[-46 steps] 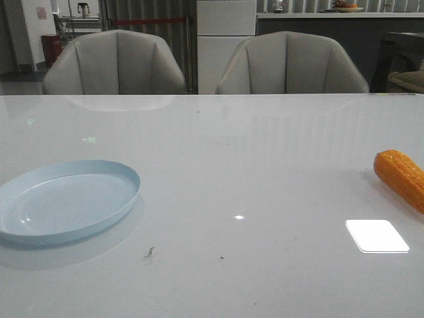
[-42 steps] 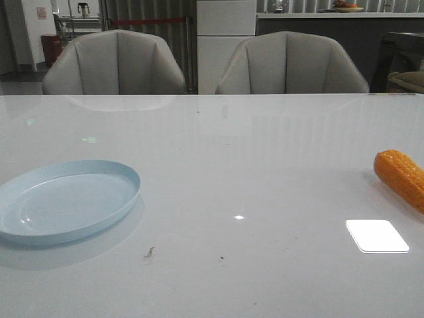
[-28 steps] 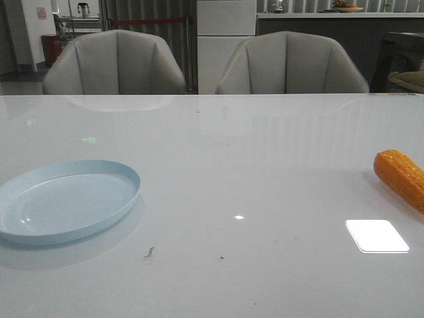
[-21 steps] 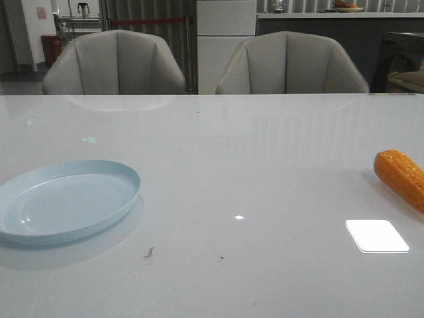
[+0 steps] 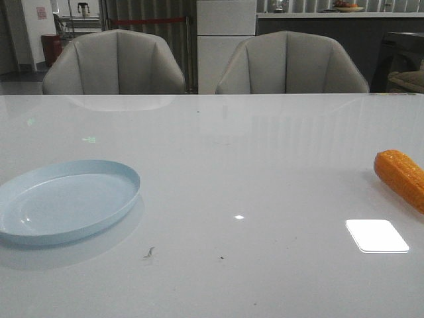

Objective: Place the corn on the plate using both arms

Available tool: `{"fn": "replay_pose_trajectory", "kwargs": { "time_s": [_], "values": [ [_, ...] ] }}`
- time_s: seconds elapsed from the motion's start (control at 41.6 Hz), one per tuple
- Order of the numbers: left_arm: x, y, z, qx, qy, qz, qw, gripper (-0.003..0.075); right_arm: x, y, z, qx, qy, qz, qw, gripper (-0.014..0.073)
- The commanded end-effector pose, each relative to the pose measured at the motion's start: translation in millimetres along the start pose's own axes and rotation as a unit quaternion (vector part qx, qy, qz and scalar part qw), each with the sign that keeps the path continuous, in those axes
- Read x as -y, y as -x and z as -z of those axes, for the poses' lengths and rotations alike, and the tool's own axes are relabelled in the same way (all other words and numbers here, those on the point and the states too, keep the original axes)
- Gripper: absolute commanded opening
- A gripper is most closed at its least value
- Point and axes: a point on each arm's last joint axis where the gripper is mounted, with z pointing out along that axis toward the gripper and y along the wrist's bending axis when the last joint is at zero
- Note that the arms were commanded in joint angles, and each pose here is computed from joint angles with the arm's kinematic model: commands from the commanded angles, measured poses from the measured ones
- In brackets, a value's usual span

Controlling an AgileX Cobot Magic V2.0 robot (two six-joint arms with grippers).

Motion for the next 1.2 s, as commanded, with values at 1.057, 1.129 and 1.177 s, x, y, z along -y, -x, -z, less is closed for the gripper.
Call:
{"fn": "replay_pose_trajectory", "kwargs": {
  "time_s": [1.057, 1.129, 1.177],
  "values": [
    [1.7, 107.8, -134.9, -0.096, -0.014, -0.063, 0.993, 0.0089, 19.9, 160.2, -124.3, -0.004, -0.005, -0.039, 0.999, 0.0056],
    [2.0, 95.1, -146.0, -0.125, -0.017, -0.063, 0.990, 0.0089, 18.5, 147.9, -136.8, -0.042, -0.002, -0.039, 0.998, 0.0056],
    [2.2, 87.8, -151.7, -0.141, -0.018, -0.063, 0.988, 0.0089, 17.9, 142.5, -142.4, -0.057, -0.001, -0.039, 0.998, 0.0056]
  ]
}}
